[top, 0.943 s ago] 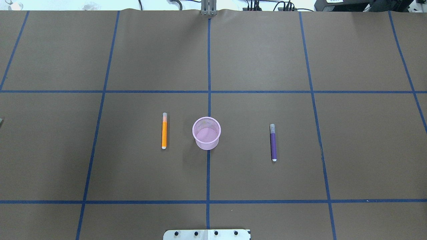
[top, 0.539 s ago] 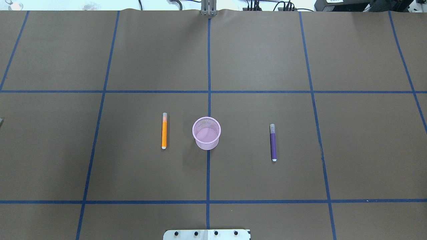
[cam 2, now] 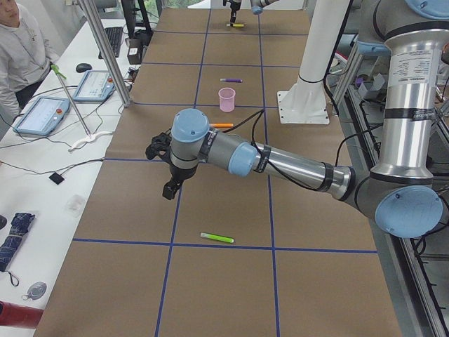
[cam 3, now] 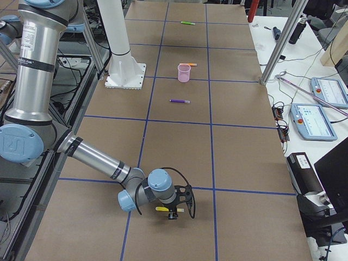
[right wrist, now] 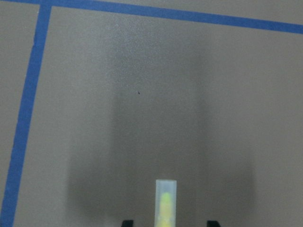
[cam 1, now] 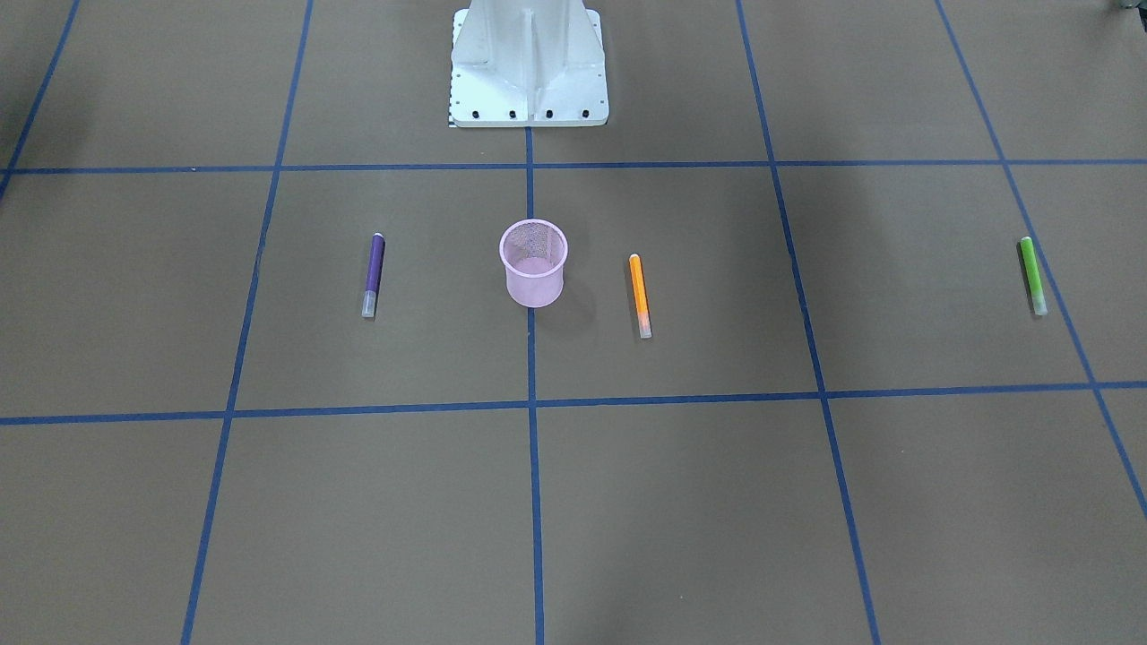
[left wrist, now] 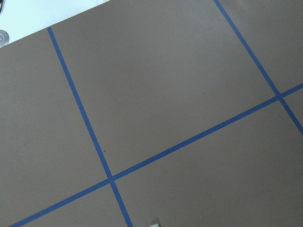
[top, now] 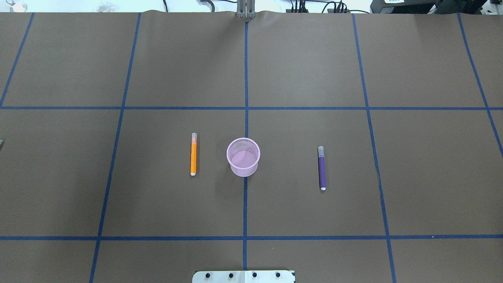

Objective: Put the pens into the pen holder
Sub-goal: 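Grasp the yellow highlighter with the right gripper and lift it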

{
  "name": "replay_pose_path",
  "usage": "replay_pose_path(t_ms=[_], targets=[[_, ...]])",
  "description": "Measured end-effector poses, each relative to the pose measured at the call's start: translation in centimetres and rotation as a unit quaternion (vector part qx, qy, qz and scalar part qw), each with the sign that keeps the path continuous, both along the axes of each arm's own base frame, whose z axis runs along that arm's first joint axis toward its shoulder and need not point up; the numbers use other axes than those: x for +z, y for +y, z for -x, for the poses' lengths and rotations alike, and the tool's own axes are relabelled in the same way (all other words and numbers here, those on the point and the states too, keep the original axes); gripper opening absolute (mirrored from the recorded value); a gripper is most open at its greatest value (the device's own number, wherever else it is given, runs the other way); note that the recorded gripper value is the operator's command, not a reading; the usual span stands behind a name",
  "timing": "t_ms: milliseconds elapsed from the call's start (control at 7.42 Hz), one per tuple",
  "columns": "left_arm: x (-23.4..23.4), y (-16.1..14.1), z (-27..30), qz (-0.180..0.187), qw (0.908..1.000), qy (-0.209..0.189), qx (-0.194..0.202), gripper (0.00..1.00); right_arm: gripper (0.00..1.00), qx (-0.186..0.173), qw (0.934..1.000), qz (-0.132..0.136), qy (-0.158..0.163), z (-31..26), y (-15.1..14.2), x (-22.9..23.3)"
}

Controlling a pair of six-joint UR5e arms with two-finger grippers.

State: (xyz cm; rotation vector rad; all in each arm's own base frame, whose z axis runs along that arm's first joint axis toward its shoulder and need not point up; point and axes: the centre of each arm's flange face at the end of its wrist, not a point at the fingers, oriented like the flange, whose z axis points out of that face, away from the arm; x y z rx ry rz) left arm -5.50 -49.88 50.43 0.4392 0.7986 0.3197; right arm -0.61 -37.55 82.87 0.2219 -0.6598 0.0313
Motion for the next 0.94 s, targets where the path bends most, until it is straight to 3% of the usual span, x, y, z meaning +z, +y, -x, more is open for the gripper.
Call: replay_pose_path(t_ms=[539,809,943], targets=[[-0.05,0.05,0.0,0.0,1.0,0.0,0.0,1.0,0.41,-0.003,1.0,0.005,0.001,0.19,0.26,0.46],[-0.04,0.05,0.0,0.0,1.0,0.0,0.0,1.0,0.0,-0.004,1.0,0.006,0.001,0.21,0.3,0.54],[-0.04,0.07,0.0,-0.001,1.0,0.0,0.0,1.0,0.0,-0.004,1.0,0.006,0.001,0.21,0.31,0.56]])
